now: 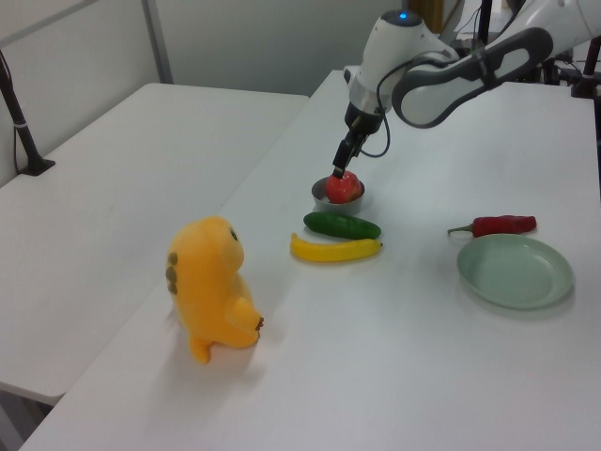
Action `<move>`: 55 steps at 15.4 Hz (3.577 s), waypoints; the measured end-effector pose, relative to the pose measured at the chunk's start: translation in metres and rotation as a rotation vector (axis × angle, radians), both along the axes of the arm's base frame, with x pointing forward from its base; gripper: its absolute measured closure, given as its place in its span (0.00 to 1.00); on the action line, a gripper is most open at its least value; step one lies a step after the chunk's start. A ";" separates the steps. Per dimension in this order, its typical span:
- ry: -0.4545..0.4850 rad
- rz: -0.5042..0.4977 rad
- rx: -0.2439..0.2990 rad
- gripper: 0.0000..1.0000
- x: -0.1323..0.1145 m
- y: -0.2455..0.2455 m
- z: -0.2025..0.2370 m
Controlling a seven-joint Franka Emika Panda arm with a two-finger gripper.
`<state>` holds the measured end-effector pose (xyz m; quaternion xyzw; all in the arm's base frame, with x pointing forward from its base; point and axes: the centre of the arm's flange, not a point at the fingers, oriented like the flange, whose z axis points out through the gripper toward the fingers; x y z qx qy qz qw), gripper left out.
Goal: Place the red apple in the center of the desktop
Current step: 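Close the gripper around the red apple, then lift the apple out of the bowl and carry it toward the plate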
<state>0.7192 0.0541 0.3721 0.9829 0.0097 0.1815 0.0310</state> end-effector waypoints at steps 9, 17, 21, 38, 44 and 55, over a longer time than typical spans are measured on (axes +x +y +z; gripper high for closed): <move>0.015 0.016 -0.005 0.00 0.000 0.010 -0.013; 0.038 0.021 -0.013 0.00 0.001 0.011 -0.033; 0.019 0.027 -0.010 0.01 0.003 0.014 -0.036; -0.055 0.027 -0.020 0.20 0.000 0.008 0.016; -0.062 0.025 -0.016 0.20 -0.046 -0.001 0.057; 0.173 0.041 -0.056 0.20 -0.105 -0.018 0.046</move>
